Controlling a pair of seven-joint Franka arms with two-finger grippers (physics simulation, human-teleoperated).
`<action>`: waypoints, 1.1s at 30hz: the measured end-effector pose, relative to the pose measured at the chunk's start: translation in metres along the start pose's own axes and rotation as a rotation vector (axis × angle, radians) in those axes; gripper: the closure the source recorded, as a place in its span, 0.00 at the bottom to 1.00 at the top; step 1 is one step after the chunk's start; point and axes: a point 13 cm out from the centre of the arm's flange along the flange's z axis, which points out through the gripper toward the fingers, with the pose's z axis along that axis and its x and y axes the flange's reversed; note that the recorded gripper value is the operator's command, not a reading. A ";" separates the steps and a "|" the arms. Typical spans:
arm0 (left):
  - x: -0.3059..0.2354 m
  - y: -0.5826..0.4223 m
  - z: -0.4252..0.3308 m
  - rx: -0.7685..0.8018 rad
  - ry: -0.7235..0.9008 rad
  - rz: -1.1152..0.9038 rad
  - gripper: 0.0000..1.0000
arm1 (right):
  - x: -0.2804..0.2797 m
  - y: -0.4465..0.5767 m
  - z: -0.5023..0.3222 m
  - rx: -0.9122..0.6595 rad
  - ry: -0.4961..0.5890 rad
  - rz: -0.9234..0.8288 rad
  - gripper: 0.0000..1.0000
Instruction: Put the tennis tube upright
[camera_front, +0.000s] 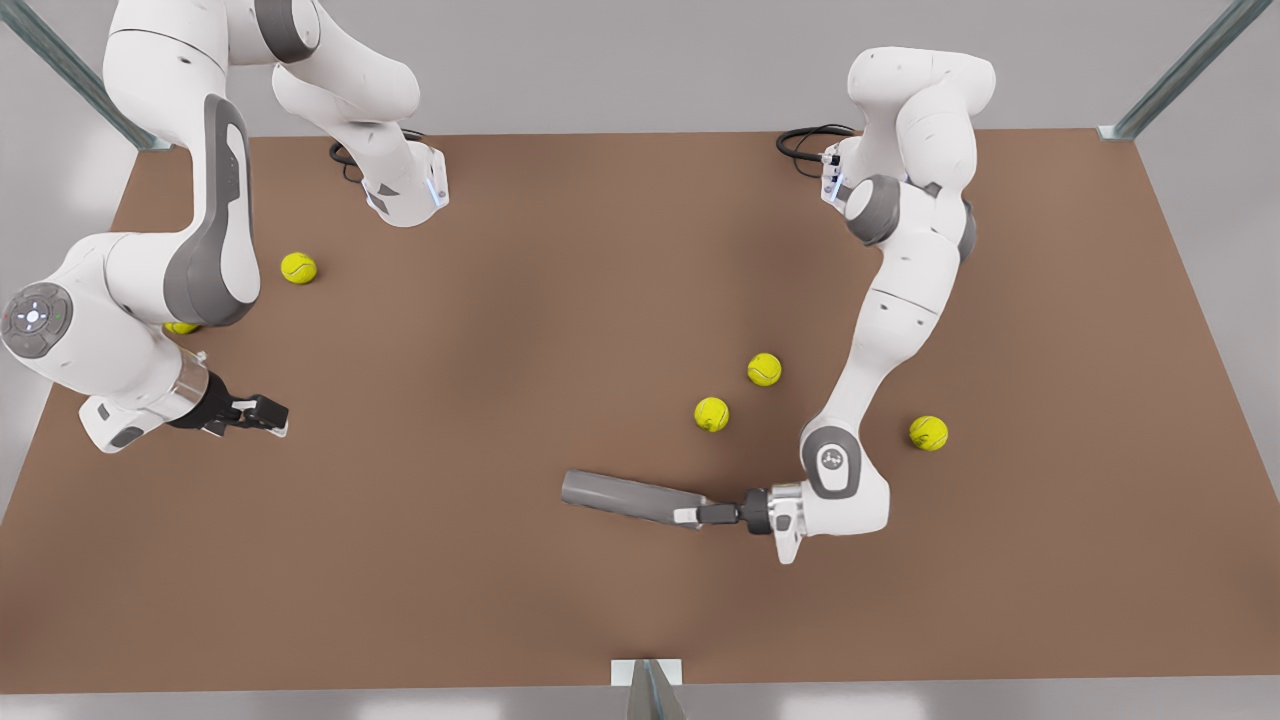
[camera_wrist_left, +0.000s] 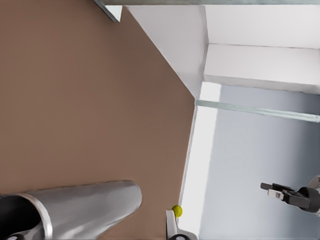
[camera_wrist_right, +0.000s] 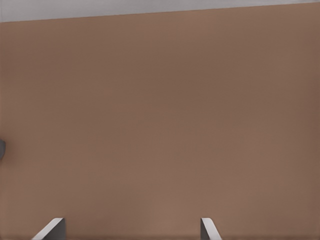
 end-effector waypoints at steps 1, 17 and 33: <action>0.000 -0.004 -0.001 0.006 0.002 -0.001 0.00 | 0.000 0.000 0.000 0.000 0.000 -0.001 0.00; 0.009 -0.007 0.002 0.009 0.027 -0.027 0.79 | -0.001 -0.009 -0.002 0.001 -0.007 0.009 0.00; 0.031 -0.106 -0.100 -0.204 0.016 0.046 0.79 | -0.002 -0.009 -0.001 0.001 -0.007 0.001 0.00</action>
